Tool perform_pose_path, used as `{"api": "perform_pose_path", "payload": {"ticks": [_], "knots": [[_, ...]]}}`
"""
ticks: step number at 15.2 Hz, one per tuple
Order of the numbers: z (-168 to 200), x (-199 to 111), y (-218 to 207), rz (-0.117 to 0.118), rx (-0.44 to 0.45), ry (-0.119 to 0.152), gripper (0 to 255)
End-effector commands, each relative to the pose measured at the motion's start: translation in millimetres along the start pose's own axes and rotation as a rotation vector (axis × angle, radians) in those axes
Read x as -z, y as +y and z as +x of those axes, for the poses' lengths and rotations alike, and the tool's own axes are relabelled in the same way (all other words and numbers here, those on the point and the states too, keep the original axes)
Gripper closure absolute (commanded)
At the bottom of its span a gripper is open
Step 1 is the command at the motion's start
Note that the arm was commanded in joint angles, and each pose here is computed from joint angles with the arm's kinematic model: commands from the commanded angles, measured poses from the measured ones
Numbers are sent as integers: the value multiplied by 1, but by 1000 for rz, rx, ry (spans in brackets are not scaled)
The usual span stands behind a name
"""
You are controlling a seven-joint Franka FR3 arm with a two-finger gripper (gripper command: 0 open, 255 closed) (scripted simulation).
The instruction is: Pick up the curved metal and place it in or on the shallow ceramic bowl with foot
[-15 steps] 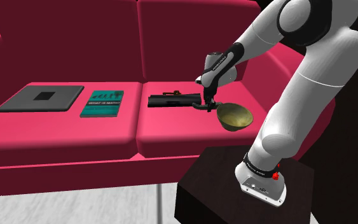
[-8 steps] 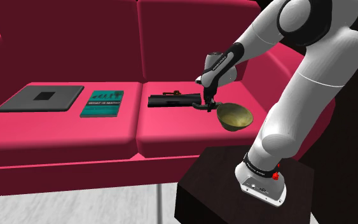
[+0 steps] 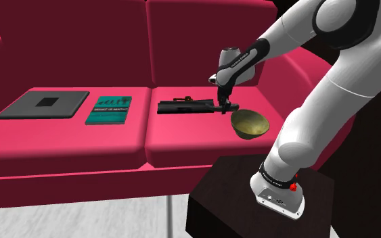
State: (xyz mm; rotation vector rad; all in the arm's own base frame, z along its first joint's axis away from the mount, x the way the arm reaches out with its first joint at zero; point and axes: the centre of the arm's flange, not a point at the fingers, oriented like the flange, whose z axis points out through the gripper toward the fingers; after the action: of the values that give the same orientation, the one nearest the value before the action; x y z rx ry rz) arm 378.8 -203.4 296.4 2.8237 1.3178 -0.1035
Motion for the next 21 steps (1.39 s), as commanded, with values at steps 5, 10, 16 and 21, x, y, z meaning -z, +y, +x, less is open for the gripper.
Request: {"api": "perform_pose_path", "payload": {"ticks": [5, 10, 16, 21], "knots": [[-2, 32, -1, 0, 0, 0, 255], [-4, 58, -1, 0, 0, 0, 255], [-6, 90, -1, 0, 0, 0, 255], [-8, 116, -1, 0, 0, 0, 255]]}}
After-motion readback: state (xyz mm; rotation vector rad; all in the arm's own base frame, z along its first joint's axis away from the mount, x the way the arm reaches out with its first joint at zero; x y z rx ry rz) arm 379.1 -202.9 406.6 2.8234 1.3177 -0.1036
